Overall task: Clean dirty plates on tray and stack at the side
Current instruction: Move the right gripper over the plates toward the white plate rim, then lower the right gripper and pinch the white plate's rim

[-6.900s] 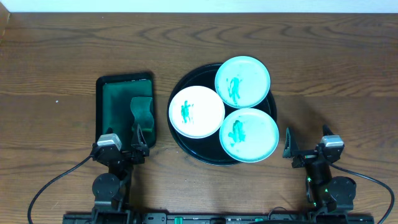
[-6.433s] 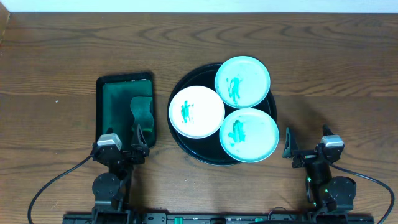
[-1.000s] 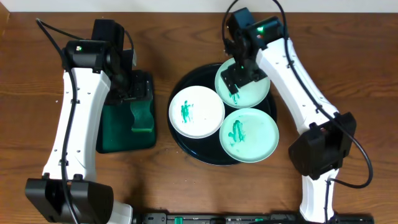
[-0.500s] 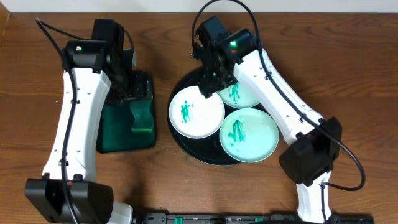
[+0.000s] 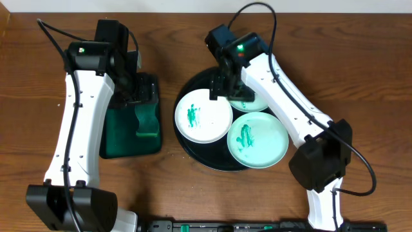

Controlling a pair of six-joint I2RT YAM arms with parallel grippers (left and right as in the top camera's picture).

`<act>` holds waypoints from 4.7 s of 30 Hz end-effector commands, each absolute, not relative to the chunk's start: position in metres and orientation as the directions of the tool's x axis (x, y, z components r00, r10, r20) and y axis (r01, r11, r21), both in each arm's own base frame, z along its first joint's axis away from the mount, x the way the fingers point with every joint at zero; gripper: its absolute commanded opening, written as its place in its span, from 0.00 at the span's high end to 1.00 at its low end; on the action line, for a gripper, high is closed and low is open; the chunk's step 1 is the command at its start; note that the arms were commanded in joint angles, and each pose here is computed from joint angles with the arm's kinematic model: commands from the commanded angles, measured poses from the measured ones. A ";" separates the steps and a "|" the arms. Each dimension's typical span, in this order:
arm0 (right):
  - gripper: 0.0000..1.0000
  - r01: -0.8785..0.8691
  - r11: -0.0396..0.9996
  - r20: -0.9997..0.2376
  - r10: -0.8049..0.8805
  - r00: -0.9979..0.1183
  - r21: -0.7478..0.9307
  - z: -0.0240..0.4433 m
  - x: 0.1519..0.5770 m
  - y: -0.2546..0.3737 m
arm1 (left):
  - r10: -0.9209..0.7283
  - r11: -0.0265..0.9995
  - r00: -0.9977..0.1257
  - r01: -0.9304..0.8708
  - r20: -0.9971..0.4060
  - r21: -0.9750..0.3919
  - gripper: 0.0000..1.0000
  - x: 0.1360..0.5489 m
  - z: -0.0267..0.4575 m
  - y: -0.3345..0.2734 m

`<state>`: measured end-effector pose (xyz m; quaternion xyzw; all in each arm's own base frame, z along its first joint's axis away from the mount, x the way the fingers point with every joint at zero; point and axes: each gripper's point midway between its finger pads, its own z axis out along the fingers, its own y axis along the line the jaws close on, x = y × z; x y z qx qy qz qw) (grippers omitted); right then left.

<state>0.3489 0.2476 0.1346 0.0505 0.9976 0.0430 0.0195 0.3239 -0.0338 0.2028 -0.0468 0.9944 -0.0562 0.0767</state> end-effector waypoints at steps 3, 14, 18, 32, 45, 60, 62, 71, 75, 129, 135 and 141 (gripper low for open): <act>0.29 0.377 0.903 -0.224 0.332 -0.916 -0.205 0.133 0.349 0.193 | -0.100 0.990 -0.981 -0.082 -0.164 -0.116 0.18 0.325 0.208 -0.032; 0.18 -0.241 0.963 -0.121 -0.226 -0.967 0.123 0.124 0.348 0.284 | -0.100 0.990 -0.981 -0.082 -0.164 -0.116 0.18 0.325 0.208 -0.032; 0.22 0.085 0.996 -0.182 0.081 -0.980 -0.011 0.124 0.364 0.250 | -0.100 0.990 -0.982 -0.083 -0.159 -0.115 0.18 0.324 0.208 -0.032; 0.36 -0.019 0.989 -0.007 -0.020 -1.000 -0.145 0.057 0.351 0.241 | -0.100 0.990 -0.982 -0.083 -0.158 -0.115 0.18 0.324 0.208 -0.032; 0.42 -0.044 0.985 0.038 -0.038 -0.999 -0.169 0.026 0.354 0.239 | -0.100 0.990 -0.982 -0.083 -0.158 -0.115 0.18 0.324 0.208 -0.032; 0.45 -0.065 0.990 0.126 -0.050 -0.991 -0.125 0.027 0.356 0.214 | -0.100 0.990 -0.982 -0.082 -0.163 -0.116 0.18 0.325 0.208 -0.032; 0.47 -0.114 0.990 0.159 -0.101 -0.982 -0.078 0.027 0.356 0.212 | -0.100 0.990 -0.981 -0.082 -0.166 -0.116 0.18 0.326 0.208 -0.032; 0.44 -0.284 0.956 0.071 -0.289 -0.955 0.077 0.076 0.360 0.223 | -0.101 0.990 -0.980 -0.082 -0.169 -0.117 0.18 0.326 0.208 -0.032; 0.37 -0.402 0.891 0.000 -0.412 -0.911 0.210 0.113 0.349 0.239 | -0.101 0.990 -0.980 -0.082 -0.169 -0.117 0.18 0.326 0.208 -0.032; 0.42 -0.052 0.977 0.030 -0.059 -0.998 0.206 0.015 0.348 0.228 | -0.119 0.987 -0.976 -0.097 -0.183 -0.125 0.18 0.330 0.209 -0.033; 0.43 -0.115 0.946 0.020 -0.127 -0.992 0.302 0.004 0.343 0.242 | -0.119 0.987 -0.976 -0.097 -0.182 -0.125 0.18 0.331 0.209 -0.033; 0.70 -0.120 0.925 0.014 -0.134 -0.991 0.361 -0.003 0.339 0.252 | -0.119 0.987 -0.976 -0.097 -0.182 -0.126 0.18 0.331 0.209 -0.033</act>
